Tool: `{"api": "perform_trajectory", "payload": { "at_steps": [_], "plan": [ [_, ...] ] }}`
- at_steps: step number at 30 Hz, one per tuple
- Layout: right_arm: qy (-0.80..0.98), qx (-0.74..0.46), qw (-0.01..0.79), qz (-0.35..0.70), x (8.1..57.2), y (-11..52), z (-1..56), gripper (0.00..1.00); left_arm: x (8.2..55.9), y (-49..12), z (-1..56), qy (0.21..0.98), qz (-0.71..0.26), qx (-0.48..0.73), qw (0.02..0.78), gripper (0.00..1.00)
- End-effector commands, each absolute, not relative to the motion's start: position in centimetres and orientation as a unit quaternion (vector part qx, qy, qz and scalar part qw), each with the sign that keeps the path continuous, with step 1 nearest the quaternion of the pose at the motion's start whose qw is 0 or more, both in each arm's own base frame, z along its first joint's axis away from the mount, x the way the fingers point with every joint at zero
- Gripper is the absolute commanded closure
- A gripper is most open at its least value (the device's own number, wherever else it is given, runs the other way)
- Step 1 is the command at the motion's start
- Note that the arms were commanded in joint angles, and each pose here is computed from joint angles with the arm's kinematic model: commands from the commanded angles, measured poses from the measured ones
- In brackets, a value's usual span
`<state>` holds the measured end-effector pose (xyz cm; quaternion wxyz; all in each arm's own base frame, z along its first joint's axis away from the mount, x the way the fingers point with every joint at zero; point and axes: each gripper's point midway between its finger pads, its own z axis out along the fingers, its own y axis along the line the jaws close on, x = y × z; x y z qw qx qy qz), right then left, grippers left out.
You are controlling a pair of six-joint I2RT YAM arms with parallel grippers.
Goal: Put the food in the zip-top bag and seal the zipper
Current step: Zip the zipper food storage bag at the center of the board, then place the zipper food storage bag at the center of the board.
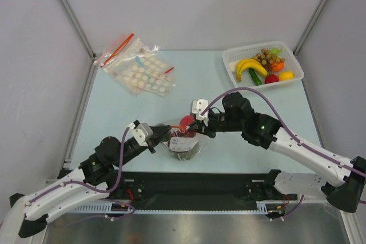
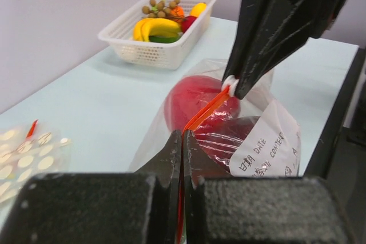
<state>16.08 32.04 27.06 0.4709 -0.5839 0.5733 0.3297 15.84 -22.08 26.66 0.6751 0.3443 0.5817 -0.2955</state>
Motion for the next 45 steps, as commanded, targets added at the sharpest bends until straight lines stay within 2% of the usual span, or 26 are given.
{"api": "perform_trajectory", "payload": {
  "at_steps": [1,14,21,24,37,39,41,45],
  "plan": [
    [0.621,-0.566,0.455,0.294,16.7,29.9,26.0,1.0,19.4,-18.0,27.8,0.621,-0.207,0.243,0.716,1.0],
    [0.659,-0.524,0.479,0.249,17.7,27.3,27.1,1.0,20.1,-17.1,27.5,0.639,-0.181,0.224,0.713,1.0],
    [0.671,-0.521,0.472,0.236,17.0,25.8,27.4,0.95,20.1,-17.3,27.4,0.638,-0.183,0.228,0.713,1.0],
    [0.678,-0.517,0.47,0.227,17.2,25.4,27.3,1.0,20.1,-17.2,27.4,0.639,-0.18,0.228,0.712,1.0],
    [0.687,-0.478,0.506,0.21,18.5,24.8,28.0,1.0,20.2,-18.6,27.2,0.637,-0.193,0.241,0.706,0.99],
    [0.68,-0.465,0.525,0.214,19.1,25.2,28.6,0.88,20.2,-19.3,27.8,0.623,-0.209,0.239,0.715,0.91],
    [0.685,-0.449,0.535,0.208,19.9,25.2,28.1,0.82,20.2,-20.4,27.4,0.617,-0.222,0.253,0.712,0.82],
    [0.675,-0.413,0.57,0.222,21.7,25.2,28.6,0.81,21.0,-22.5,27.7,0.612,-0.228,0.272,0.707,0.81]
  ]
}}
